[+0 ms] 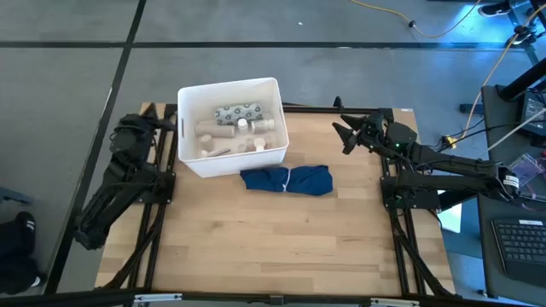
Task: Pick & place medical supplies in basket/bin
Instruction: Return to Home Position
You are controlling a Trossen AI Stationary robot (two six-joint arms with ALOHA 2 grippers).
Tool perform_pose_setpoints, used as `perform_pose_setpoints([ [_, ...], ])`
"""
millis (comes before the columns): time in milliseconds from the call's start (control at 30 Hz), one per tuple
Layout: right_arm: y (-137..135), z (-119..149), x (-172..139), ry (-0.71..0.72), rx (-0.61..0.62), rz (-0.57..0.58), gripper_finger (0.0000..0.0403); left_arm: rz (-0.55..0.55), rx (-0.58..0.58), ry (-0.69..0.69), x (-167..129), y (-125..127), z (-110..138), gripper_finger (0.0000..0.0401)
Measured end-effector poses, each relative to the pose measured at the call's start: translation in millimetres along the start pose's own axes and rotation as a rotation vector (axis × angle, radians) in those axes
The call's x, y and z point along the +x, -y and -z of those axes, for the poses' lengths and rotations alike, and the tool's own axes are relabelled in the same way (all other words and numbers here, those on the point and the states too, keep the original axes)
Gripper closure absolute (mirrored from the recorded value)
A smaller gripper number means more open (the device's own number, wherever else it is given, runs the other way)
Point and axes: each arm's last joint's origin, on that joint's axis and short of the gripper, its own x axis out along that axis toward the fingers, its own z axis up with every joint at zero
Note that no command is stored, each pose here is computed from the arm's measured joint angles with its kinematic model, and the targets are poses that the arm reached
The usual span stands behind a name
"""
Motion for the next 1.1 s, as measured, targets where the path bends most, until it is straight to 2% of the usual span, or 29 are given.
perform_pose_setpoints([
  [67, 0.0, 0.0, 0.0, 0.0, 0.0, 0.0, 0.0147, -0.126, 0.055, -0.034, -0.9, -4.8, 4.2, 0.0399],
  [100, 0.0, 0.0, 0.0, 0.0, -0.001, 0.0, 0.0147, -0.154, 0.074, -0.054, -1.1, -6.1, 7.0, 0.0399],
  [167, 0.1, 0.1, 0.0, -0.001, -0.002, 0.001, 0.0147, -0.156, 0.089, -0.086, -1.5, -6.9, 10.2, 0.0398],
  [300, 0.4, 0.4, 0.1, -0.004, -0.006, 0.003, 0.0147, -0.126, 0.044, -0.142, 1.8, -6.6, 25.3, 0.0397],
  [433, 0.4, 0.3, 0.1, -0.004, -0.004, 0.003, 0.0147, -0.244, 0.07, -0.169, 3.7, -11.4, 40.4, 0.0399],
  [500, 0.4, 0.3, 0.1, -0.004, -0.002, 0.003, 0.0147, -0.246, 0.077, -0.178, 4.8, -11.6, 45.3, 0.0397],
  [767, 0.4, 0.3, 0.1, -0.004, -0.002, 0.003, 0.0147, 0.006, 0.022, -0.327, 10.1, -5.7, 73.4, 0.0399],
  [900, 0.4, 0.2, 0.1, -0.004, -0.004, 0.004, 0.0147, 0.152, -0.001, -0.343, 11.0, -0.1, 71.4, 0.0396],
  [1100, 0.7, 0.9, 0.1, -0.013, -0.037, 0.007, 0.0147, 0.186, 0.036, -0.358, 10.5, 0.5, 72.5, 0.0398],
])
